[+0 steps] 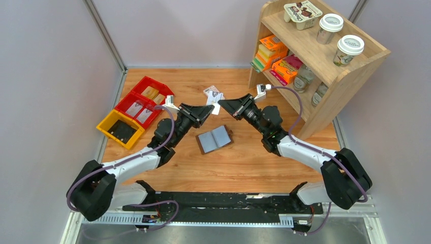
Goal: Take the credit cards out of the card holder
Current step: Place the credit card in the storage box.
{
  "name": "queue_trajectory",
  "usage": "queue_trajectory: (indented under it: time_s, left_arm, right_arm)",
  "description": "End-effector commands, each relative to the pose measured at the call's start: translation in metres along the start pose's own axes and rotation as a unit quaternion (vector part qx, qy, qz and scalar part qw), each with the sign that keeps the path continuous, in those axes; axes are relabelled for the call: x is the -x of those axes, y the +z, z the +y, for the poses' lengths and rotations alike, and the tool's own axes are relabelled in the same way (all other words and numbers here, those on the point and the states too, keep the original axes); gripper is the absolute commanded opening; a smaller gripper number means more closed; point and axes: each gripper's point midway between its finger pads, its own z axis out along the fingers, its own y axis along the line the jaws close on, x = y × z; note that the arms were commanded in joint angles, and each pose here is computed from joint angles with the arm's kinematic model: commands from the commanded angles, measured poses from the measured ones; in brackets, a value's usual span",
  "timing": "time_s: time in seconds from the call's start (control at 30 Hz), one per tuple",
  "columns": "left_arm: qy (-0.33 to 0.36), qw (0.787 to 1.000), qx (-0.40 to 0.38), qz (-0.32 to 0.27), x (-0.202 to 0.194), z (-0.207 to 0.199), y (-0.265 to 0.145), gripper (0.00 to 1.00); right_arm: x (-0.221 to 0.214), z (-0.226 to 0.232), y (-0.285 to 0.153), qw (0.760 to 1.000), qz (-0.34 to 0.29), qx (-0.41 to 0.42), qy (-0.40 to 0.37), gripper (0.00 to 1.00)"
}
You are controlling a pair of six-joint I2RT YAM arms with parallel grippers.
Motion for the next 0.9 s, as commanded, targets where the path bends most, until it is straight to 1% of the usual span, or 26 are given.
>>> queue_trajectory:
  time_s: [0.0, 0.03, 0.07, 0.1, 0.13, 0.17, 0.2, 0.23, 0.3, 0.37, 0.4, 0.43, 0.47, 0.5, 0.53, 0.57, 0.6, 0.63, 0.67, 0.7, 0.73, 0.77, 0.8, 0.83, 0.87]
  left_arm:
    - [-0.022, 0.998, -0.054, -0.005, 0.004, -0.028, 0.001, 0.19]
    - [-0.02, 0.998, -0.054, -0.006, 0.005, -0.029, 0.0, 0.08]
    - [-0.017, 0.999, -0.05, -0.006, 0.005, -0.027, -0.001, 0.03]
    - [-0.009, 0.999, -0.051, -0.004, 0.005, -0.029, -0.002, 0.0]
    - [-0.004, 1.0, -0.03, -0.004, 0.007, -0.02, -0.002, 0.0]
    - [0.011, 0.999, -0.035, 0.003, 0.01, -0.027, -0.003, 0.0]
    - [0.021, 1.0, -0.015, 0.014, 0.009, -0.02, -0.003, 0.0]
    - [0.04, 0.999, -0.012, 0.021, 0.014, -0.02, -0.006, 0.0]
    - [0.07, 0.997, 0.012, 0.031, 0.022, -0.013, -0.01, 0.0]
    - [0.102, 0.993, 0.036, 0.042, 0.032, -0.006, -0.015, 0.0]
    - [0.129, 0.988, 0.063, 0.052, 0.036, 0.003, -0.017, 0.0]
    - [0.144, 0.985, 0.068, 0.06, 0.041, 0.002, -0.02, 0.0]
    - [0.172, 0.978, 0.095, 0.074, 0.045, 0.01, -0.024, 0.0]
    - [0.184, 0.974, 0.105, 0.08, 0.052, 0.011, -0.026, 0.0]
    - [0.21, 0.965, 0.126, 0.098, 0.054, 0.015, -0.031, 0.0]
    - [0.207, 0.957, 0.168, 0.115, 0.058, 0.033, -0.042, 0.0]
    - [0.241, 0.948, 0.169, 0.123, 0.064, 0.029, -0.043, 0.0]
    - [0.241, 0.939, 0.209, 0.132, 0.073, 0.045, -0.055, 0.0]
    - [0.268, 0.928, 0.216, 0.143, 0.079, 0.045, -0.058, 0.0]
    - [0.264, 0.92, 0.252, 0.142, 0.091, 0.057, -0.069, 0.0]
    - [0.291, 0.908, 0.267, 0.142, 0.104, 0.06, -0.073, 0.0]
    - [0.283, 0.899, 0.304, 0.142, 0.116, 0.071, -0.086, 0.0]
    - [0.293, 0.89, 0.326, 0.129, 0.138, 0.077, -0.092, 0.0]
    - [0.283, 0.884, 0.348, 0.132, 0.145, 0.083, -0.102, 0.0]
    - [0.286, 0.876, 0.371, 0.118, 0.166, 0.09, -0.109, 0.0]
  right_arm:
    - [0.012, 0.023, 0.005, 0.999, -0.027, 0.036, -0.003, 0.0]
    - [0.012, 0.023, 0.004, 0.999, -0.026, 0.035, -0.006, 0.0]
    - [0.011, 0.023, 0.004, 0.999, -0.026, 0.035, -0.009, 0.02]
    - [0.01, 0.022, 0.003, 0.999, -0.022, 0.035, -0.013, 0.06]
    - [0.01, 0.022, 0.002, 0.999, -0.02, 0.034, -0.021, 0.11]
    - [0.011, 0.022, 0.001, 0.999, -0.016, 0.035, -0.034, 0.16]
    - [0.01, 0.02, 0.0, 0.998, -0.012, 0.032, -0.045, 0.22]
    - [0.01, 0.019, -0.002, 0.998, -0.005, 0.028, -0.064, 0.29]
    - [0.009, 0.012, -0.006, 0.996, 0.012, 0.01, -0.089, 0.49]
    - [0.011, 0.003, -0.012, 0.992, 0.024, -0.01, -0.124, 0.61]
    - [0.013, -0.002, -0.016, 0.99, 0.029, -0.025, -0.138, 0.67]
    - [0.013, -0.011, -0.021, 0.985, 0.04, -0.047, -0.164, 0.75]
    - [0.014, -0.015, -0.024, 0.979, 0.048, -0.061, -0.19, 0.83]
    - [0.016, -0.02, -0.026, 0.973, 0.059, -0.08, -0.209, 0.89]
    - [0.017, -0.024, -0.029, 0.965, 0.071, -0.093, -0.234, 0.99]
    - [0.018, -0.03, -0.033, 0.958, 0.083, -0.109, -0.251, 1.0]
    - [0.018, -0.034, -0.037, 0.951, 0.095, -0.121, -0.27, 1.0]
    - [0.021, -0.039, -0.041, 0.944, 0.101, -0.134, -0.284, 1.0]
    - [0.021, -0.044, -0.046, 0.939, 0.107, -0.145, -0.293, 1.0]
    - [0.024, -0.047, -0.05, 0.933, 0.108, -0.153, -0.306, 1.0]
    - [0.026, -0.053, -0.053, 0.928, 0.11, -0.167, -0.314, 1.0]
    - [0.027, -0.059, -0.059, 0.922, 0.118, -0.184, -0.32, 1.0]
    - [0.028, -0.06, -0.061, 0.918, 0.119, -0.189, -0.327, 1.0]
    - [0.03, -0.06, -0.064, 0.916, 0.114, -0.192, -0.332, 1.0]
    - [0.034, -0.057, -0.066, 0.917, 0.102, -0.192, -0.335, 1.0]
